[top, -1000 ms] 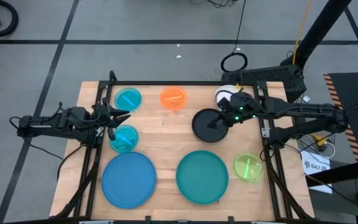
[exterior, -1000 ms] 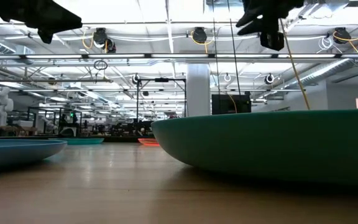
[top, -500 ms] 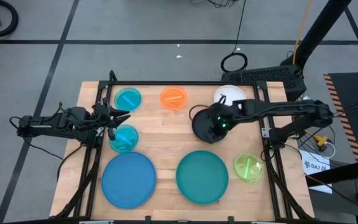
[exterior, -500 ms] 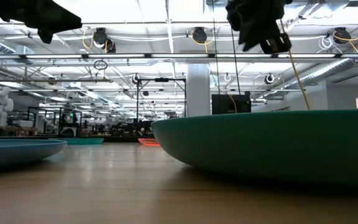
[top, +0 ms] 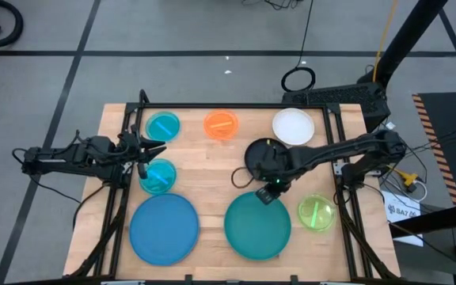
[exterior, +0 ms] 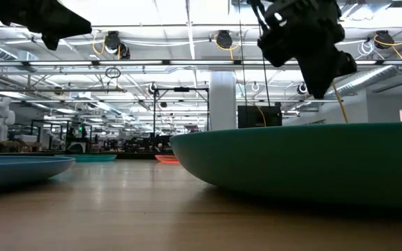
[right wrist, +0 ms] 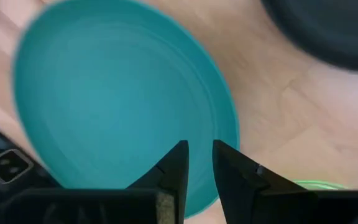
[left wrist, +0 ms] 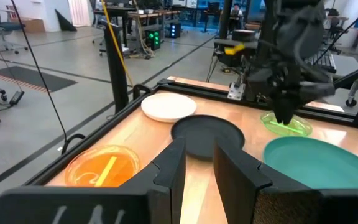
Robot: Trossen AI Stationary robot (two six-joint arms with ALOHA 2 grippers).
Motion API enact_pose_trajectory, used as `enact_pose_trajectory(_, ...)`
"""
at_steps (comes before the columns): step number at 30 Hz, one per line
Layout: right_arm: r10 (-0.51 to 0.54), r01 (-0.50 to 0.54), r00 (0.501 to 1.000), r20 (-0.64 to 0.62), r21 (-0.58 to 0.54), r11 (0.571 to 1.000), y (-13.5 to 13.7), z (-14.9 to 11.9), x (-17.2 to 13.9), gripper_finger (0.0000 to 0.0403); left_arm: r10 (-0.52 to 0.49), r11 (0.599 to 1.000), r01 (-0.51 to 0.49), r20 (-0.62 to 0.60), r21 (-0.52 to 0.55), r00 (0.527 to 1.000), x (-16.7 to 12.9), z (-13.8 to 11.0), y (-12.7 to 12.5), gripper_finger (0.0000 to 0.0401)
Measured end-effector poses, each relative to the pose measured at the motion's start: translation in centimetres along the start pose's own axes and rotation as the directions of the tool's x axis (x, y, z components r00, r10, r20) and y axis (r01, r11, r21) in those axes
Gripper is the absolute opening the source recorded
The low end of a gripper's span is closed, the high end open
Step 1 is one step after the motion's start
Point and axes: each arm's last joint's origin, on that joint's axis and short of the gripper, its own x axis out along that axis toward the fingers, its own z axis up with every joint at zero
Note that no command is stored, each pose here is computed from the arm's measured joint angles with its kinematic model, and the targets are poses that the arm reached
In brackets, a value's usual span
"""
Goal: Stack plastic plates
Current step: Stack the green plate on top of the blue plate
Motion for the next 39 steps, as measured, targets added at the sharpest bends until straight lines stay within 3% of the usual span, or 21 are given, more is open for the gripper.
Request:
enact_pose_trajectory(6, -0.097, 0.097, 0.993, -0.063, -0.009, 0.995, 0.0, -0.8, 1.3, 0.0066, 0.001, 1.000, -0.001, -0.009, -0.003, 1.000, 0.0, -0.1, 0.0, 0.0088)
enact_pose_trajectory(12, -0.136, 0.136, 0.991, -0.001, 0.002, 0.991, 0.1, -0.6, 1.6, 0.0076, 0.002, 1.000, -0.002, -0.015, -0.004, 1.000, 0.0, -0.2, 0.0, 0.0088)
enact_pose_trajectory(25, -0.137, 0.137, 0.991, 0.002, -0.009, 0.991, 0.1, -0.7, 1.6, 0.0197, 0.002, 1.000, -0.003, -0.024, -0.025, 1.000, 0.0, -0.2, 0.0, 0.0088)
enact_pose_trajectory(39, -0.184, 0.181, 0.981, -0.059, -0.048, 0.982, -2.1, -1.7, 4.8, 0.0193, 0.003, 0.999, -0.004, -0.030, -0.051, 1.000, 0.0, -0.3, 0.0, 0.0088)
